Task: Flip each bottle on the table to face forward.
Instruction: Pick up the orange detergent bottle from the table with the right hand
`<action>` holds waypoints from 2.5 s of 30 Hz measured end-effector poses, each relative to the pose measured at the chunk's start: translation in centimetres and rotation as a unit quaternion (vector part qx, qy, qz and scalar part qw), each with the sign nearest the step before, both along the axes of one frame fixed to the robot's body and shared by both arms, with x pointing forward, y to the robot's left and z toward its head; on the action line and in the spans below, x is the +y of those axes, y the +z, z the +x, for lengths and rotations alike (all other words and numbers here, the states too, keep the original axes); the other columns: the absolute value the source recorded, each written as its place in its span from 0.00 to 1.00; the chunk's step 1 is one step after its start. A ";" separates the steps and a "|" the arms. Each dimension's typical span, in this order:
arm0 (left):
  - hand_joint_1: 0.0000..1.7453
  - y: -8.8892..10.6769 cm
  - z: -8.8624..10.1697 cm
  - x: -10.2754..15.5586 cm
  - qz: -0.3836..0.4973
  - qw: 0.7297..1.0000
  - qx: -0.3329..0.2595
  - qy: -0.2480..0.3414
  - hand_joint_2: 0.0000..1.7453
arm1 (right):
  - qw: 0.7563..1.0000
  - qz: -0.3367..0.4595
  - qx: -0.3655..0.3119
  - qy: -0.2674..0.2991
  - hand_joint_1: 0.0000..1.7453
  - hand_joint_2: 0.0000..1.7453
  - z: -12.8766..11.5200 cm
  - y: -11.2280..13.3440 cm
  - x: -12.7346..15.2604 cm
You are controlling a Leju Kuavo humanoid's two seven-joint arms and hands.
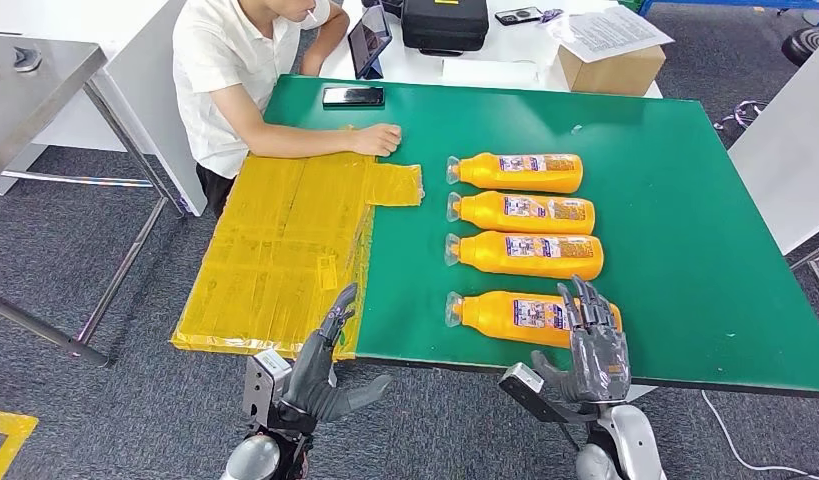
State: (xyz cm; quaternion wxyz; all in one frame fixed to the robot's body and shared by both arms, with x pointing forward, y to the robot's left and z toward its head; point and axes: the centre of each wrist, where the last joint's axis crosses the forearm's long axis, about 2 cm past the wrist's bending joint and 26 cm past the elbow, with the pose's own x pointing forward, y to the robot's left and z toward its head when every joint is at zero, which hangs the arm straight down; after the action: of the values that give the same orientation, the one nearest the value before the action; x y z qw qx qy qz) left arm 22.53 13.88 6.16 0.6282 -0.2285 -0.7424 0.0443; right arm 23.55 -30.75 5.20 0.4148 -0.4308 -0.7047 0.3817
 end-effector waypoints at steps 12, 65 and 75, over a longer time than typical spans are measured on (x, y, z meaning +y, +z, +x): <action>0.00 0.0 0.0 -0.1 -0.001 1.000 0.005 -0.005 1.00 | 0.992 -0.054 0.105 -0.033 0.00 1.00 1.8 0.3 -2.7; 0.00 0.1 1.3 -0.6 -0.005 0.999 -0.010 -0.044 1.00 | 0.940 0.109 0.318 0.062 1.00 1.00 6.1 -1.8 -8.2; 0.00 0.1 1.6 -0.9 -0.003 0.999 -0.018 -0.032 1.00 | 0.931 0.176 0.305 0.092 1.00 1.00 4.5 -3.2 -8.4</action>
State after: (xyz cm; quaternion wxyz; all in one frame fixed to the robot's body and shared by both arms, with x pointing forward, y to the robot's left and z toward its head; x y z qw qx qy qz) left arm 24.14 13.02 6.29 0.6149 -0.2548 -0.7460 0.0219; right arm 28.06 -39.14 2.01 0.6420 -0.1474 -0.6366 0.4011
